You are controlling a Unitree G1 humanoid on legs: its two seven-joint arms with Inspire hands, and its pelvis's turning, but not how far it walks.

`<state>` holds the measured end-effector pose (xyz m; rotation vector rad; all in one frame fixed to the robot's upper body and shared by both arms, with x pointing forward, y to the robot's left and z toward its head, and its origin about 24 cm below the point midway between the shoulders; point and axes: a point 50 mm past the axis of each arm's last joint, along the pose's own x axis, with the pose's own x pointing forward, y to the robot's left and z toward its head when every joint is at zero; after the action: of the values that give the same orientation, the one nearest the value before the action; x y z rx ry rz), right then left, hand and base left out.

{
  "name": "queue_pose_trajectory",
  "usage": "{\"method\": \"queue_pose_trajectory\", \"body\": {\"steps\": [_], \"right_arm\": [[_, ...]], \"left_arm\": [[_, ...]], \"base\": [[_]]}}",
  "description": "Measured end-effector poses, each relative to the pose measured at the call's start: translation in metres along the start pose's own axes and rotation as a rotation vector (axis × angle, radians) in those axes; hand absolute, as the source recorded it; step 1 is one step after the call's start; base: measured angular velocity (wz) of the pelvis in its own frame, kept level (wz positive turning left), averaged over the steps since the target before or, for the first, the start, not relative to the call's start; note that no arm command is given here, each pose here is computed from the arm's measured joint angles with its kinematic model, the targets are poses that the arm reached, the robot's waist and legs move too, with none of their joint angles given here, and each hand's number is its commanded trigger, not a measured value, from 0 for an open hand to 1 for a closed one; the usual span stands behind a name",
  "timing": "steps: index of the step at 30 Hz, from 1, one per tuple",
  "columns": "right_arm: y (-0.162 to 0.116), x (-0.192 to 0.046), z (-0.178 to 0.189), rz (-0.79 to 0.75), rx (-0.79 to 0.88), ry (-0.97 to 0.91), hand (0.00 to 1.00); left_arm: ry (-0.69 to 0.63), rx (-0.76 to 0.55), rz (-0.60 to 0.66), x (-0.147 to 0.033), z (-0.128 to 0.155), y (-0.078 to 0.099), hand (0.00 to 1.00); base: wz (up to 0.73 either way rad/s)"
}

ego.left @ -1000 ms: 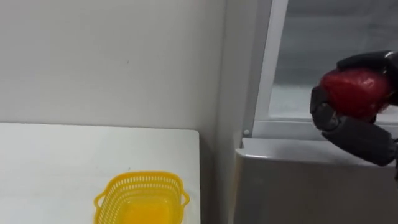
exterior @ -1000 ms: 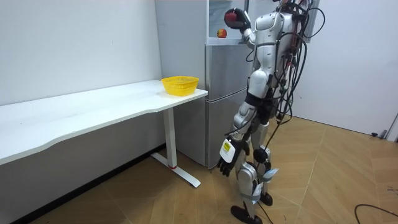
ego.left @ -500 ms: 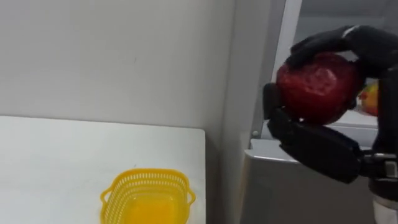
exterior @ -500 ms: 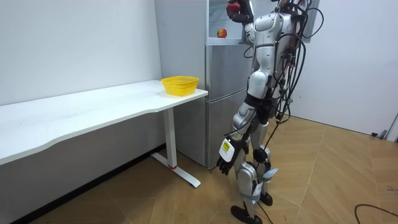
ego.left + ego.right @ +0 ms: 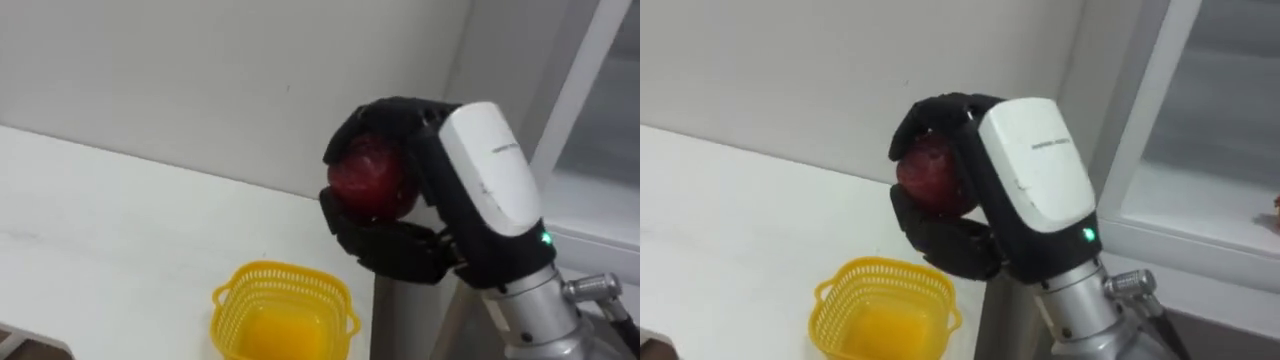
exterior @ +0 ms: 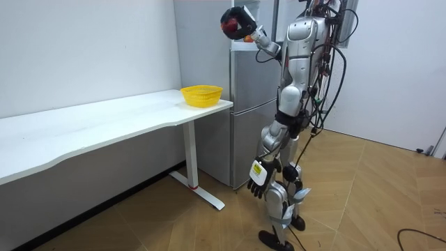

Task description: Retrieve from the upper fridge

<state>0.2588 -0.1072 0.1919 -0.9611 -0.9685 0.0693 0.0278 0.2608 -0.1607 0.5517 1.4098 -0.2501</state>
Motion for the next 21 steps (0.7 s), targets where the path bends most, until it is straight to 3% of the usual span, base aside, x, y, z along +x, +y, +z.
{"method": "queue_pose_trajectory", "body": {"steps": [10, 15, 21], "right_arm": [[0.045, -0.026, -0.038, 0.285, -0.021, 0.167, 1.0], [0.071, -0.06, -0.079, 0.45, -0.038, 0.386, 1.0], [0.08, -0.087, -0.105, 0.518, -0.014, 0.579, 1.0]], "left_arm": [[0.052, -0.009, 0.006, -0.003, -0.014, 0.007, 0.0], [0.038, -0.011, 0.04, -0.004, -0.011, 0.019, 0.0], [0.042, -0.019, 0.066, -0.004, -0.006, 0.027, 0.0]], "base": [[0.24], [0.25], [0.14]]}}
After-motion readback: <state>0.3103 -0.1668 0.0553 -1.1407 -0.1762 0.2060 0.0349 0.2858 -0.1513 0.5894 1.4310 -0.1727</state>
